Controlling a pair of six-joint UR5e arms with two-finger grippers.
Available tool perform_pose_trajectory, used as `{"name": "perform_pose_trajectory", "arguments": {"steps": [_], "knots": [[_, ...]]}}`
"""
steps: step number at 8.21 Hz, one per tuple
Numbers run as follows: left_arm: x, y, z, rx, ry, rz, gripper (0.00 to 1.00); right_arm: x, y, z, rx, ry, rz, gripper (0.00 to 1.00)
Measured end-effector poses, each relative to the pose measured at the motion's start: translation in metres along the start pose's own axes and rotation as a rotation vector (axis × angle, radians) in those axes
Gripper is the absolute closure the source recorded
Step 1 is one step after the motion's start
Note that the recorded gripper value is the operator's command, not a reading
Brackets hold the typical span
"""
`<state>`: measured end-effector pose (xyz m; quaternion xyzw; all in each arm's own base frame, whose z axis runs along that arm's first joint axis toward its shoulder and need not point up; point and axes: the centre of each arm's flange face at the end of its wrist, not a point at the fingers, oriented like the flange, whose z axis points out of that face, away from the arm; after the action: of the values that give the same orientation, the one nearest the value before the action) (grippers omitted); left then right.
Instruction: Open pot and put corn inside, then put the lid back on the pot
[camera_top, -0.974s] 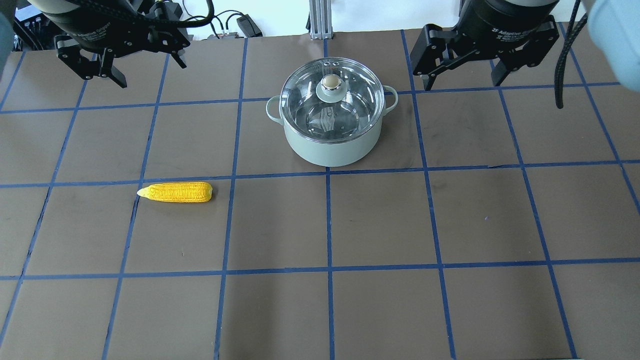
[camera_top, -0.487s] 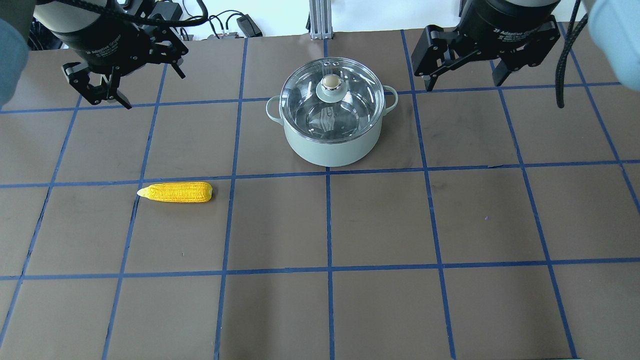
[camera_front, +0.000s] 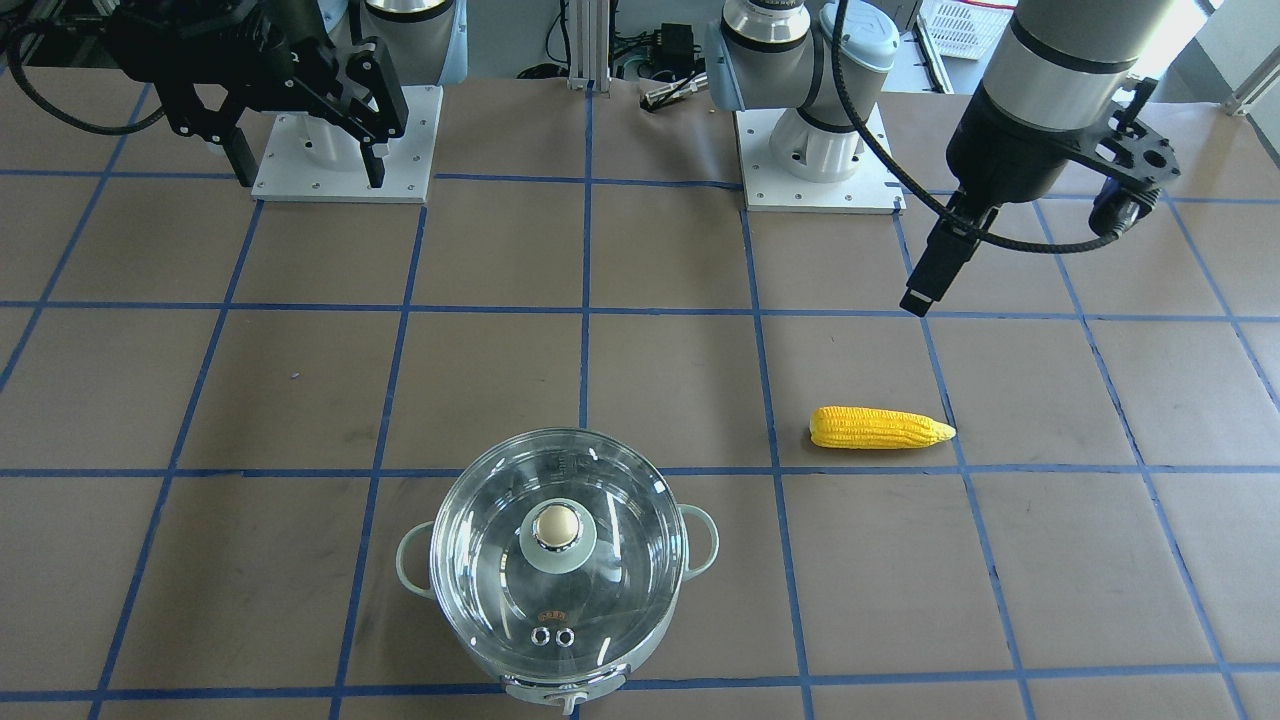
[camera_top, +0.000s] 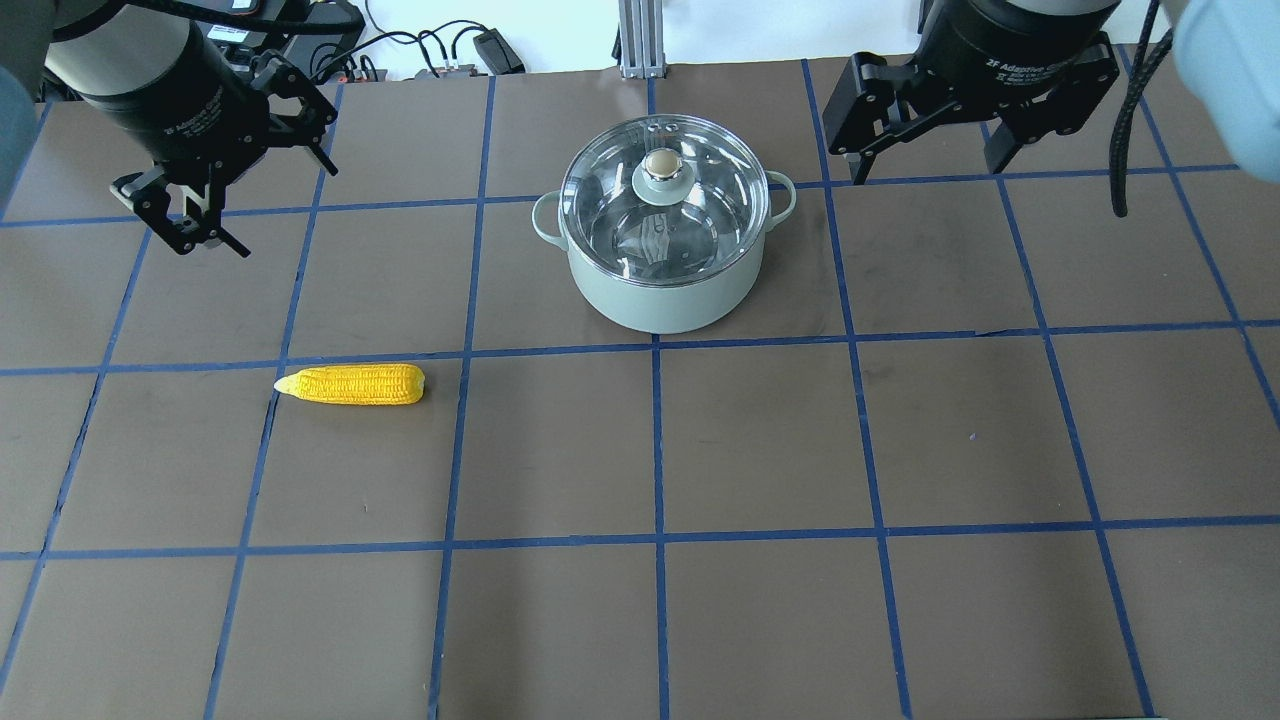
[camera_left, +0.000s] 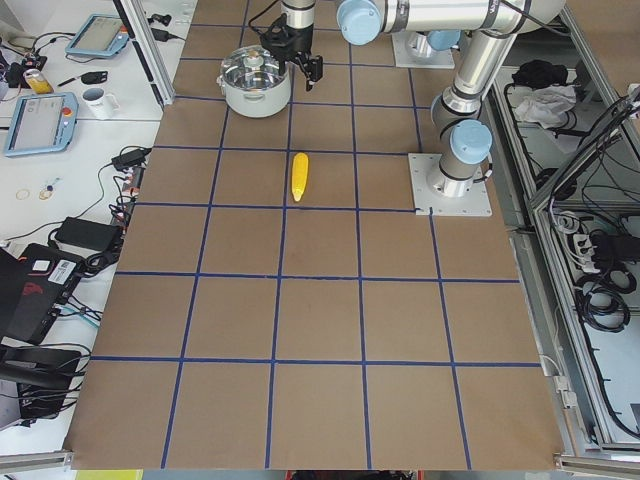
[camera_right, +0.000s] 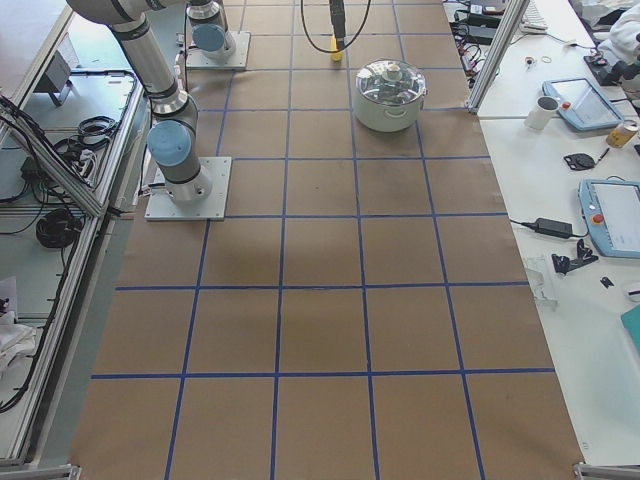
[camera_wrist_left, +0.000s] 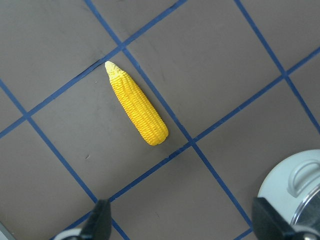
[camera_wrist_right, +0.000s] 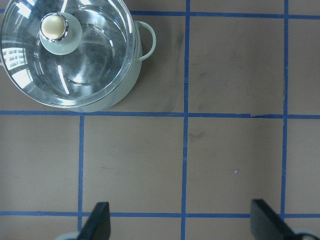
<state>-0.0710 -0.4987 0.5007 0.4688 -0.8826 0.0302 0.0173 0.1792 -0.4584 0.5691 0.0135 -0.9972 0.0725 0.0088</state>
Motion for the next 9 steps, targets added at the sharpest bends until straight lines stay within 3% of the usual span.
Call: {"name": "perform_pose_trajectory", "arguments": {"steps": [5,7,9], "knots": [[-0.019,-0.031,0.071,-0.073,-0.113,-0.559,0.00,0.001,0.004,0.001,-0.024,0.007,-0.001,0.00],[-0.018,-0.033,0.097,-0.090,-0.160,-0.663,0.00,0.001,0.005,0.004,-0.031,0.008,0.000,0.00],[-0.014,-0.042,0.120,-0.115,-0.182,-0.662,0.00,0.000,0.007,0.003,-0.029,0.007,-0.004,0.00]]}}
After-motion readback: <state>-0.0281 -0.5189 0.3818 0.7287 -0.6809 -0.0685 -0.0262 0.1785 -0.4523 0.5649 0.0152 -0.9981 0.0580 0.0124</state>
